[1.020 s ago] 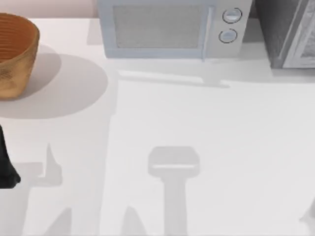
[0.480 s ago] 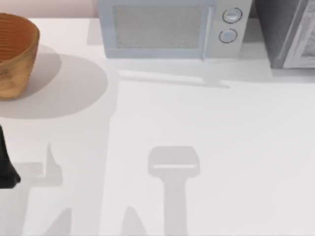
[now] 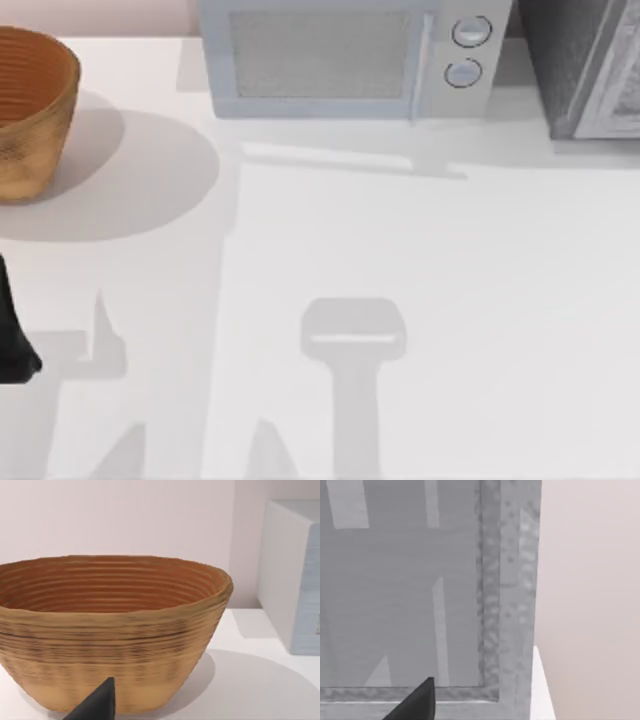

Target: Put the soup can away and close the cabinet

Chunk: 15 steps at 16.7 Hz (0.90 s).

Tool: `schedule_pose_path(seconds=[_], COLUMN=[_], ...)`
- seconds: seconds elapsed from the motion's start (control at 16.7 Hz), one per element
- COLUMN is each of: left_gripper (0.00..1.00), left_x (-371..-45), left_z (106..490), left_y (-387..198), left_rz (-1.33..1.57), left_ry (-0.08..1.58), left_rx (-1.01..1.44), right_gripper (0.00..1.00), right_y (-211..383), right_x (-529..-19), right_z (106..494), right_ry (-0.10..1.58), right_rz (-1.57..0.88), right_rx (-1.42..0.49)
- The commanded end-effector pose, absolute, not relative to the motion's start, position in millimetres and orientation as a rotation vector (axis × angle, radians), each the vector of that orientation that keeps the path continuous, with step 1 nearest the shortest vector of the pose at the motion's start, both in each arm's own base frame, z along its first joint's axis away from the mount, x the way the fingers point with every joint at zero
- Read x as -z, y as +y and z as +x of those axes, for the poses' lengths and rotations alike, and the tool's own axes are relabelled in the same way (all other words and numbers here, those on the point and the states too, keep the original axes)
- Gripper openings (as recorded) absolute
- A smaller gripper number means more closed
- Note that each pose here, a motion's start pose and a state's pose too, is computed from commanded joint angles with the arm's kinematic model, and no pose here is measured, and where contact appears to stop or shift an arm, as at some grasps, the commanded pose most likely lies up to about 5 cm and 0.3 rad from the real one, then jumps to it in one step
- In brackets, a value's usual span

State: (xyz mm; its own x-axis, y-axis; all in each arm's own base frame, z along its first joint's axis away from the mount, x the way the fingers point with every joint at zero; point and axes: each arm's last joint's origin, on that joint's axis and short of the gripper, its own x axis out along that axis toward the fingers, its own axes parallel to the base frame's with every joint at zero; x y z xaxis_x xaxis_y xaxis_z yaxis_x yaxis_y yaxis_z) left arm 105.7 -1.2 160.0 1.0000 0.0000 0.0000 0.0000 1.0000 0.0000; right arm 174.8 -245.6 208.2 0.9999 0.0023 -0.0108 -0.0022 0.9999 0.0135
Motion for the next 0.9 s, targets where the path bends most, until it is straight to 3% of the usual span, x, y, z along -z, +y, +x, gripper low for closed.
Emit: schedule_pose_path(seconds=[0.42, 0.9], left_gripper=[1.00, 1.00], left_x=[-160.0, -160.0], left_z=[105.7, 105.7], left_y=[-1.2, -1.2], left_rz=[0.000, 0.000], left_ry=[0.000, 0.000], left_rx=[0.000, 0.000], right_gripper=[1.00, 1.00], right_y=[-277.6, -212.6], right_x=[-346.7, -495.1], right_z=[189.4, 160.1], right_ry=[0.037, 0.014], right_rz=[0.060, 0.016], right_rx=[-0.001, -0.004])
